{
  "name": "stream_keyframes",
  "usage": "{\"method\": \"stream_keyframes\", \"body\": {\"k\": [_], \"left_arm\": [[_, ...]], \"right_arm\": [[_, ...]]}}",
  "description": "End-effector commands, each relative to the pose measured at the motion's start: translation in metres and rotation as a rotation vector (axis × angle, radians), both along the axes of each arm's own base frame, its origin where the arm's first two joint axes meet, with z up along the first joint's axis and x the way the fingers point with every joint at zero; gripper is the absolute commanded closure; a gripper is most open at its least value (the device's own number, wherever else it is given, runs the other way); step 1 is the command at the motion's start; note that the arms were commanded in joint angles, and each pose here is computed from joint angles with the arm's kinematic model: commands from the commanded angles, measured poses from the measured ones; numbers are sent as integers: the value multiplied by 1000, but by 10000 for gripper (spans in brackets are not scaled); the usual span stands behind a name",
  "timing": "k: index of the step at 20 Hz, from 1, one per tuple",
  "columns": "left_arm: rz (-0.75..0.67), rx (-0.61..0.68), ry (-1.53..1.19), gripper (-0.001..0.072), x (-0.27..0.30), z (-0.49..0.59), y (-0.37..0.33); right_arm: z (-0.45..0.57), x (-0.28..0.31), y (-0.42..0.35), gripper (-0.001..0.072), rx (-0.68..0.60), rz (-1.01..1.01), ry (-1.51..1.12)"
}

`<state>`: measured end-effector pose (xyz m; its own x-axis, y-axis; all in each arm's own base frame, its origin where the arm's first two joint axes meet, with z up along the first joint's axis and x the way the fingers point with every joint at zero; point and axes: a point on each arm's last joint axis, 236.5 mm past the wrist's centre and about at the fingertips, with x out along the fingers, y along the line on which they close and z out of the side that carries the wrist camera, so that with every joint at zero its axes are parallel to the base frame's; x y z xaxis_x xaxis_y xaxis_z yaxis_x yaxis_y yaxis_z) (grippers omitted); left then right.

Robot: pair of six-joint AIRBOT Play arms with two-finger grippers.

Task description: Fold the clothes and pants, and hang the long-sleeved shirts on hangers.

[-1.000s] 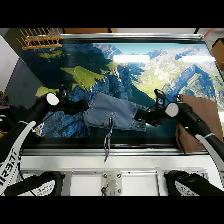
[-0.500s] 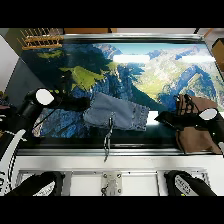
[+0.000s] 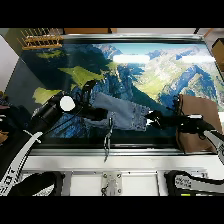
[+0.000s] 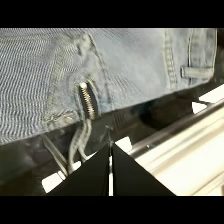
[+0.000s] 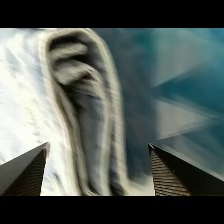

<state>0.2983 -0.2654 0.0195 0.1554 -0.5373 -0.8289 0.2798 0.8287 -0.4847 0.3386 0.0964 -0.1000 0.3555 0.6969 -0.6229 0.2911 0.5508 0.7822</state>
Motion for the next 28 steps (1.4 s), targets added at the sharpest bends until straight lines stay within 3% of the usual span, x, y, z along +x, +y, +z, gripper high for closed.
{"method": "stream_keyframes", "body": {"k": [1, 7, 8, 10, 11, 16, 20, 23, 28], "left_arm": [[-16, 4, 24, 685, -8, -5, -7], [-18, 8, 33, 684, -9, -5, -6], [-18, 7, 33, 685, -9, -5, -6], [-18, 8, 33, 684, -9, -5, -6], [-18, 8, 33, 684, -9, -5, -6], [-18, 8, 32, 685, -9, -5, -6], [-17, 8, 32, 684, -9, -5, -6], [-18, 8, 32, 685, -9, -6, -6], [-18, 9, 31, 685, -9, -6, -6]], "right_arm": [[-9, 10, 23, -1, 18, 34, -18], [-2, 14, 67, 18, 21, 105, -50], [-2, 12, 72, 136, 21, 123, -53], [1, 11, 80, 545, 14, 162, -82], [3, 13, 81, 673, 10, 175, -99], [80, 73, 43, 676, -30, 66, -219], [177, 132, -72, 676, -234, -177, -311], [238, 143, -153, 676, -345, -329, -371], [282, 132, -240, 676, -380, -526, -414]]}}
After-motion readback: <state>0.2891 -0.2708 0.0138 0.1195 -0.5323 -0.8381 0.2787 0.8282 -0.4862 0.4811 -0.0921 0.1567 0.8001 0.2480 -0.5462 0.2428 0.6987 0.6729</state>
